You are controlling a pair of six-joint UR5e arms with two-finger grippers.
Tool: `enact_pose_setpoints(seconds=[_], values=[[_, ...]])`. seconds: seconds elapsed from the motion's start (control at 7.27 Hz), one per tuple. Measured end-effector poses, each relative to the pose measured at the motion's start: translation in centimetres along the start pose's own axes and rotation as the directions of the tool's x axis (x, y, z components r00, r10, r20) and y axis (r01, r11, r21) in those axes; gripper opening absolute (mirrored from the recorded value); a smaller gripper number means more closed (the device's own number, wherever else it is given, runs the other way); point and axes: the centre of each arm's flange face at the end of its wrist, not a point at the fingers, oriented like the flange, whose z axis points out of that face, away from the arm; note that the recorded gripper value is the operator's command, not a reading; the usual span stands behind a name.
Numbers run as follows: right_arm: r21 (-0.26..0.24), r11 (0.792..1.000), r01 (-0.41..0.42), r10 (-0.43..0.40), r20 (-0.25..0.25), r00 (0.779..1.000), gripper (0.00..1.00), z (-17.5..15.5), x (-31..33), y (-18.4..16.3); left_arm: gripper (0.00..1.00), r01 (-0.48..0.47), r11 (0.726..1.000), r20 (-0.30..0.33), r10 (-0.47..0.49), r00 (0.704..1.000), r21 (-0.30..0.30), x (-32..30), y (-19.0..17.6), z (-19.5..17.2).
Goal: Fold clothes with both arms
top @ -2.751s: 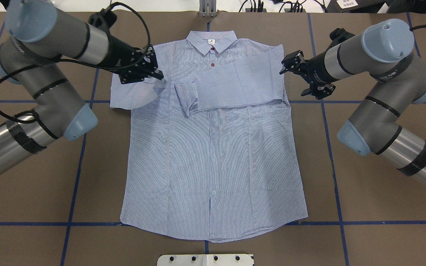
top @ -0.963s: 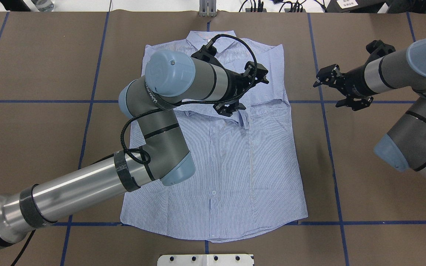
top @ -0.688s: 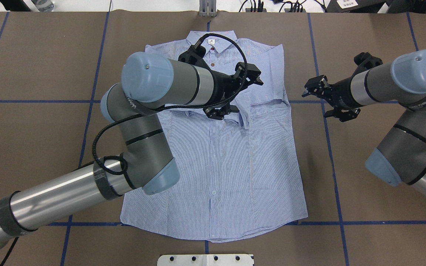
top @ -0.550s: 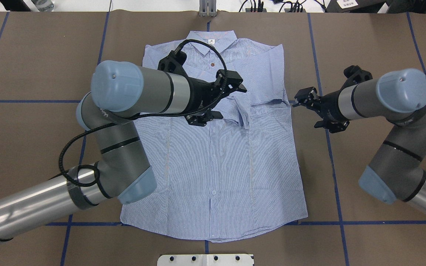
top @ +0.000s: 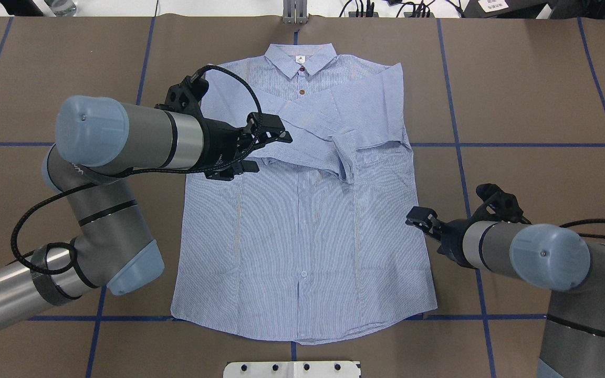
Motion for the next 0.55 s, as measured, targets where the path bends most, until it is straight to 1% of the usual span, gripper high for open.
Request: enact_pose_setpoints(seconds=[0.14,0.28,0.41,0.55], values=[[0.001,1.0,-0.028,0.028,-0.033,0.999,0.98,-0.5,1.6,2.2,0.97,-0.021,1.0,0.01,0.021,1.0,0.013,-0.5,-0.8,-0.2],[0.014,0.999,-0.049,0.05,-0.077,0.996,0.98,-0.8,2.7,4.0,0.97,-0.027,0.999,0.023,0.026,0.999,0.034,-1.1,-2.1,-0.2],[0.02,0.997,-0.076,0.078,-0.104,0.992,0.98,-0.9,3.3,5.2,0.97,-0.036,0.998,0.039,0.034,0.999,0.052,-1.9,-3.4,-0.2],[0.02,0.995,-0.1,0.102,-0.118,0.988,0.97,-0.9,3.7,6.1,0.97,-0.052,0.997,0.057,0.049,0.997,0.062,-2.6,-4.2,0.0]])
